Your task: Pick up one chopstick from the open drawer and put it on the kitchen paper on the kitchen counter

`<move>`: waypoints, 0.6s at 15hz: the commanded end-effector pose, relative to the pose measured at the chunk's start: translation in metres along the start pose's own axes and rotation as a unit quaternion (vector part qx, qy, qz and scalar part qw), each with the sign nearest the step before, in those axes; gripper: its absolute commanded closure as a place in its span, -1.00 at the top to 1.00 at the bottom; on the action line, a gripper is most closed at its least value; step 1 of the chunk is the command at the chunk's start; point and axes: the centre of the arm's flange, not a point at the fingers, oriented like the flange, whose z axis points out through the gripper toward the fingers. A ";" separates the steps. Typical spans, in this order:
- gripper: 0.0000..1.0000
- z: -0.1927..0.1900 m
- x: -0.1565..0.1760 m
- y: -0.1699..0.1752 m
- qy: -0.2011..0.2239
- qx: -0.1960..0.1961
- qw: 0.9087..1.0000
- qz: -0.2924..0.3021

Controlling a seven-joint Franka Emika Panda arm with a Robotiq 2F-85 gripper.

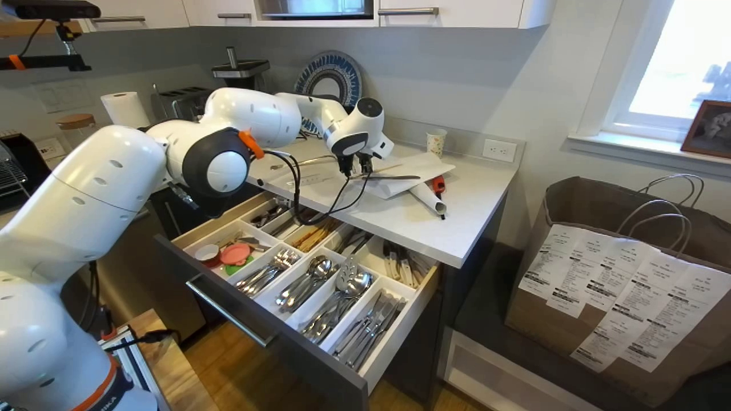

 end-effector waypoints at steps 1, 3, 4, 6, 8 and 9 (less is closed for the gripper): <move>0.45 -0.005 -0.002 -0.009 -0.001 -0.005 1.000 -0.016; 0.75 -0.010 -0.010 -0.014 -0.004 -0.012 0.999 -0.037; 0.89 -0.013 -0.015 -0.017 -0.004 -0.024 0.999 -0.049; 1.00 -0.021 -0.028 -0.021 -0.016 -0.044 0.995 -0.085; 1.00 -0.031 -0.041 -0.025 -0.032 -0.062 0.989 -0.133; 1.00 -0.038 -0.051 -0.027 -0.044 -0.067 0.984 -0.159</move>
